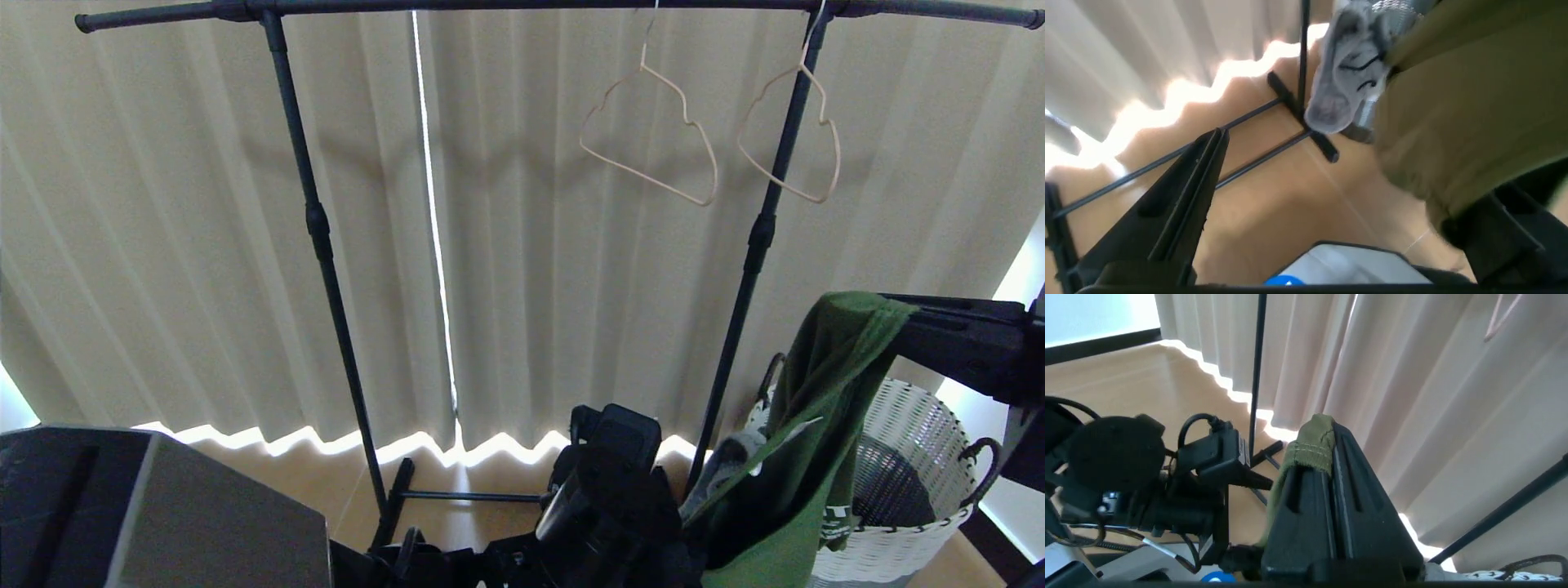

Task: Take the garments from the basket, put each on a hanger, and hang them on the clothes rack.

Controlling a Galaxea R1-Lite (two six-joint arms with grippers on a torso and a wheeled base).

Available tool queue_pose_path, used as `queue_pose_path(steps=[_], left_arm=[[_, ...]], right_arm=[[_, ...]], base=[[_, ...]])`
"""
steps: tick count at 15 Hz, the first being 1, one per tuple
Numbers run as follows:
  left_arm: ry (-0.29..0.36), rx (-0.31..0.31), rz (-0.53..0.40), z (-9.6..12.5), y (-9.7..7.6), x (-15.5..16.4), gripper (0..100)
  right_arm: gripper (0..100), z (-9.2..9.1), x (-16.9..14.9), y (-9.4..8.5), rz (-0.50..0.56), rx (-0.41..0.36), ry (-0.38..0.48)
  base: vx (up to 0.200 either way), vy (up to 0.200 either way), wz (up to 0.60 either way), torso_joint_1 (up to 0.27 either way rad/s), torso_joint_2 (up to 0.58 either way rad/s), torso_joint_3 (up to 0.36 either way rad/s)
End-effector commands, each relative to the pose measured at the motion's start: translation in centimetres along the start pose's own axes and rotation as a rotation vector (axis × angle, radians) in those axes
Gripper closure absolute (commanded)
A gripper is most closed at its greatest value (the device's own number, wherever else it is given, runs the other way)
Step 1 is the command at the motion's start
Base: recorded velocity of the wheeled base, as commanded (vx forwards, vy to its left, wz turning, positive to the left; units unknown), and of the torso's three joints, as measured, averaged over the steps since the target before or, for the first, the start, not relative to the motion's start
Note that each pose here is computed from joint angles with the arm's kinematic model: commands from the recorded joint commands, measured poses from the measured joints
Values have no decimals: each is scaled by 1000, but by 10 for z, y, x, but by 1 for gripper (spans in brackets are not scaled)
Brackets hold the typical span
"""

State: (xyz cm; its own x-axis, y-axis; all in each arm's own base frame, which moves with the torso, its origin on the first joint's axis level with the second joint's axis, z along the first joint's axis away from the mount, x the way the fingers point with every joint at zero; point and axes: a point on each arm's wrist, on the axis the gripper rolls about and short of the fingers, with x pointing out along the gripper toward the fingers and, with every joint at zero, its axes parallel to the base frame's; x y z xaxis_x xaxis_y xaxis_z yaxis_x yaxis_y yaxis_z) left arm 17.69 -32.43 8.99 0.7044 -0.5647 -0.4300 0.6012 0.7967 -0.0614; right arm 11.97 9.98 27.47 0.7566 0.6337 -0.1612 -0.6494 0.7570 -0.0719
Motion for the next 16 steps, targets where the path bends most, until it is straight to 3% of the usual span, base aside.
queue_pose_path(steps=[1, 3, 5, 7, 9, 12, 14, 16], left_arm=[[9, 4, 3, -3, 2, -2, 100], [-20, 0, 24, 0, 1, -3, 100], [-52, 15, 102, -8, -4, -11, 100], [-88, 22, 117, 1, 4, -36, 100], [-152, -13, 105, 26, 12, -63, 100], [-213, -45, 115, 79, 32, -123, 100], [-229, -55, 114, 110, 39, -157, 100], [-242, -79, 149, 152, 60, -192, 100]], right_arm=[[100, 1, -3, 0, -2, 0, -11], [100, 1, -4, -1, -5, 0, -13], [100, 1, -2, -1, -6, 0, -10], [100, 2, -1, -1, -9, 1, -9], [100, 5, -2, -3, -21, 2, -21], [100, 29, -2, -8, -50, 3, -89], [100, 35, -2, -9, -53, 1, -108], [100, 44, 3, -11, -58, -2, -124]], base=[[0, 0, 0, 0, 0, 0], [0, 0, 0, 0, 0, 0], [0, 0, 0, 0, 0, 0], [0, 0, 0, 0, 0, 0], [0, 0, 0, 0, 0, 0], [0, 0, 0, 0, 0, 0], [0, 0, 0, 0, 0, 0], [0, 0, 0, 0, 0, 0]])
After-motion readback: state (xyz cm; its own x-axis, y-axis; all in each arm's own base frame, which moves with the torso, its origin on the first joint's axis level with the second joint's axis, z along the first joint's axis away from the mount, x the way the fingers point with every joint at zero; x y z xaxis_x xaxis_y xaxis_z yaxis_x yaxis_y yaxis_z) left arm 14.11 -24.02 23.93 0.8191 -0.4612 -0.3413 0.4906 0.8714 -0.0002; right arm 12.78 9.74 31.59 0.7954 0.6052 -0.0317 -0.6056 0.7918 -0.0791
